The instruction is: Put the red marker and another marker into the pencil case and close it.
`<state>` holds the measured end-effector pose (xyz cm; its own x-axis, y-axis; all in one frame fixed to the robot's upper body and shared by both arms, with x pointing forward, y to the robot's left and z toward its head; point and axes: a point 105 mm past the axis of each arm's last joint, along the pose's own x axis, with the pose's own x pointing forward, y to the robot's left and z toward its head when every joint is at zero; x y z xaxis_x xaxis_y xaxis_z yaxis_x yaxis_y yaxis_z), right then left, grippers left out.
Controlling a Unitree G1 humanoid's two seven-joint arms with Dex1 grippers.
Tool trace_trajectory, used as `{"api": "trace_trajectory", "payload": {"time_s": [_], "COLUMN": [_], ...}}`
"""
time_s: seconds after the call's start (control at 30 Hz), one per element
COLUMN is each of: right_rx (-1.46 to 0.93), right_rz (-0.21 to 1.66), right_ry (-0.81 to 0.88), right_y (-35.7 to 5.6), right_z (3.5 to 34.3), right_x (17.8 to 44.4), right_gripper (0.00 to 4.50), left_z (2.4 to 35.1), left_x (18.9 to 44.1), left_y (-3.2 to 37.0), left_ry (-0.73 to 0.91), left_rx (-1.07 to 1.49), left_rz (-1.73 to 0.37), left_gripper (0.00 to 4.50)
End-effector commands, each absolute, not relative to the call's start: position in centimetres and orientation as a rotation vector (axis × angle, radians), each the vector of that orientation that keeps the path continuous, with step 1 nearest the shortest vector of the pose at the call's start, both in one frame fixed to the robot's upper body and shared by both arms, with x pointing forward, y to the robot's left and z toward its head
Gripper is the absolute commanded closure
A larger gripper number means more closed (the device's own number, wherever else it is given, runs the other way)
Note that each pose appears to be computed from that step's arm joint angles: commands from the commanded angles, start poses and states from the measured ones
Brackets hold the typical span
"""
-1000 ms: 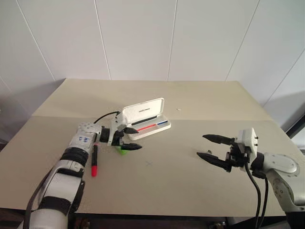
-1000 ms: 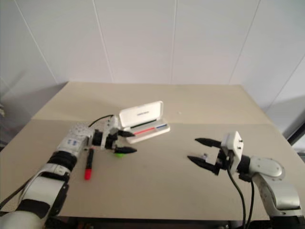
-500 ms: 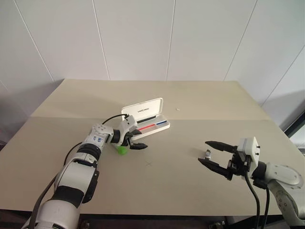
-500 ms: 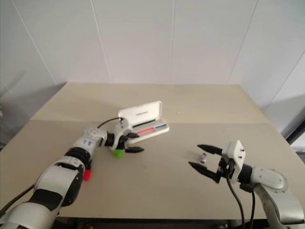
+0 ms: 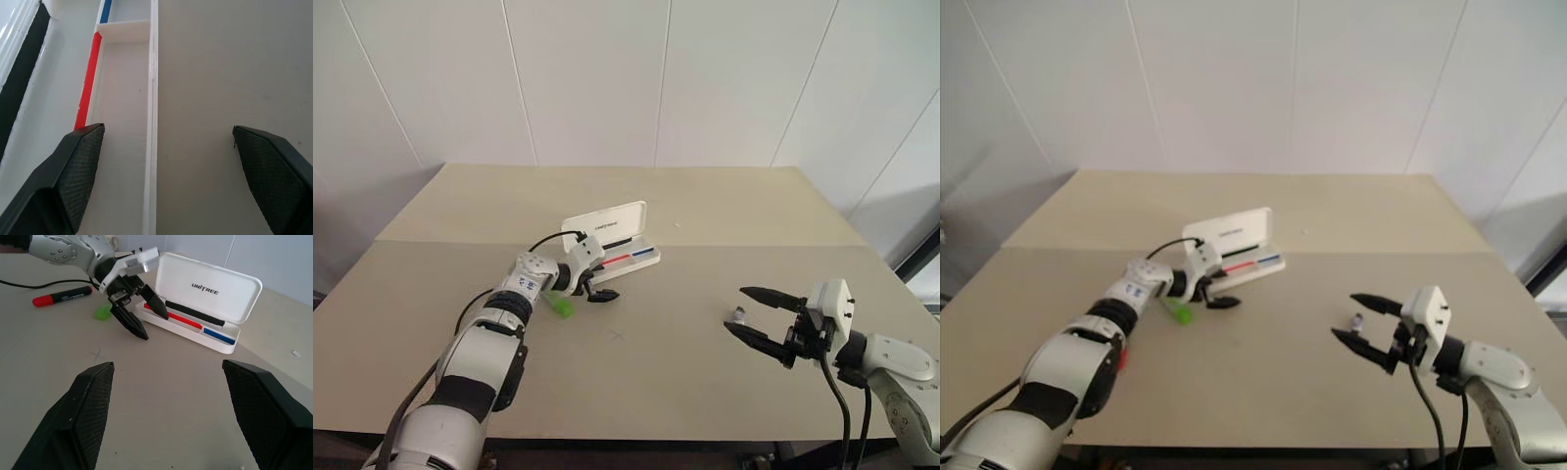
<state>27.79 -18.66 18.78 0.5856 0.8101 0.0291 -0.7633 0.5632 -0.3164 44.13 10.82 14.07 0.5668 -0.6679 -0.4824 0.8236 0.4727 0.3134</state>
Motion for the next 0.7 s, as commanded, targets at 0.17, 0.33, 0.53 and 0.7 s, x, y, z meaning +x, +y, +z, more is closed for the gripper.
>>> {"api": "trace_trajectory", "payload": {"time_s": [0.17,0.33,0.53,0.7], "right_rx": [-0.315,-0.317,-0.319,-0.317], "right_rz": [0.934,0.938,0.946,0.953], "right_ry": [-0.231,-0.228,-0.229,-0.228], "right_y": [-18.5,-18.5,-18.3,-18.2], "right_z": [20.1,20.2,20.3,20.3], "right_x": [27.7,27.8,28.0,28.1], "right_gripper": [0.00,0.00,0.00,0.00], "left_z": [13.7,14.0,14.7,15.3], "left_x": [44.7,44.7,44.5,44.1], "left_y": [12.1,12.1,12.3,12.4], "left_ry": [0.363,0.354,0.331,0.306], "left_rx": [0.582,0.577,0.580,0.586], "left_rz": [-0.845,-0.850,-0.882,-0.928], "left_gripper": [1.21,2.84,4.48,4.48]}}
